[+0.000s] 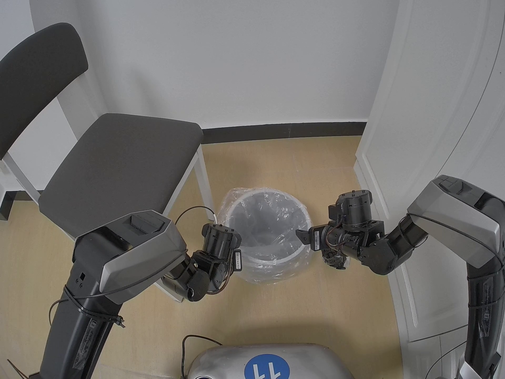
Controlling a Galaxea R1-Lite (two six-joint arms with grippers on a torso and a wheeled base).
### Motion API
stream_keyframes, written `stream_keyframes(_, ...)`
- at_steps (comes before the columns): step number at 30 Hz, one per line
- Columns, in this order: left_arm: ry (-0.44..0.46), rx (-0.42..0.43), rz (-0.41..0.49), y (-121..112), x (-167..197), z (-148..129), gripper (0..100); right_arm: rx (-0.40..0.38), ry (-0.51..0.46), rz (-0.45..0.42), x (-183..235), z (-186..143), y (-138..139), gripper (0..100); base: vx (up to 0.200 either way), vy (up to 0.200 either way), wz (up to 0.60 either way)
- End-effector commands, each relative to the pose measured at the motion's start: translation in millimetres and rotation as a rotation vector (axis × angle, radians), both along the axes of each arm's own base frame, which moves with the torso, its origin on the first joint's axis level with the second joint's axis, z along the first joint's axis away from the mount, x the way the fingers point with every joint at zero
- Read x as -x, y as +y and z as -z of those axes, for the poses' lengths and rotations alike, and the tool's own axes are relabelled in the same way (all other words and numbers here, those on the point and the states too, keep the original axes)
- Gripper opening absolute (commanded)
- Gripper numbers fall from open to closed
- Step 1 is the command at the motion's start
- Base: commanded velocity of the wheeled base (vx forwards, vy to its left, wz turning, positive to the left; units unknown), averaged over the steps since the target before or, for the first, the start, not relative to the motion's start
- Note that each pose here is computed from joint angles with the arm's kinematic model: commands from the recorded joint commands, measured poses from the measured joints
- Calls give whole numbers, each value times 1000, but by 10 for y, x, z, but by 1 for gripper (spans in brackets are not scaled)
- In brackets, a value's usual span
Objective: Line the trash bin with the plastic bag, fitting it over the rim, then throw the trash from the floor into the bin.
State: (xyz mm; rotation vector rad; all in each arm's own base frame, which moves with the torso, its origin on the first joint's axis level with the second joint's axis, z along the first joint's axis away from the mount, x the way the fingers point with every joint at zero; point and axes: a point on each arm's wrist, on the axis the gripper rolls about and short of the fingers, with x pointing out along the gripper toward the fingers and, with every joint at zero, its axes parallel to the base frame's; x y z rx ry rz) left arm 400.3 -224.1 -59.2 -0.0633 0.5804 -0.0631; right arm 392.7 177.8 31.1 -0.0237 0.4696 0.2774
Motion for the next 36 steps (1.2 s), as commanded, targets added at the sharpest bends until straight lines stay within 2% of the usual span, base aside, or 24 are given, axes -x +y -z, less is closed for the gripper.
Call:
stream_keyframes(1,14,18,14,3,-11,52,0,10,20,6,-46,121,-10,100,0,0,0)
stream_keyframes(8,18,18,24,3,-7,55,0,20,37,11,-79,230,-18,100,0,0,0)
stream_keyframes(9,21,12,26,8,1,65,100,20,39,11,-82,240,-16,100,0,0,0)
stream_keyframes(14,30,-3,19,113,33,-21,100,26,40,10,-85,255,-29,100,0,0,0)
stream_keyframes(20,91,-31,145,410,230,-251,100,25,38,11,-82,235,-38,100,0,0,0)
stream_keyframes(27,80,-67,188,574,327,-461,100,29,43,11,-64,243,-46,100,0,0,0)
stream_keyframes(32,46,-70,207,573,358,-461,100,37,56,1,-43,303,-12,100,0,0,0)
stream_keyframes(35,70,-67,239,528,416,-377,100,54,59,-8,-42,336,-12,100,0,0,0)
stream_keyframes(36,92,-69,275,418,460,-243,100,61,65,-13,-37,375,1,100,0,0,0)
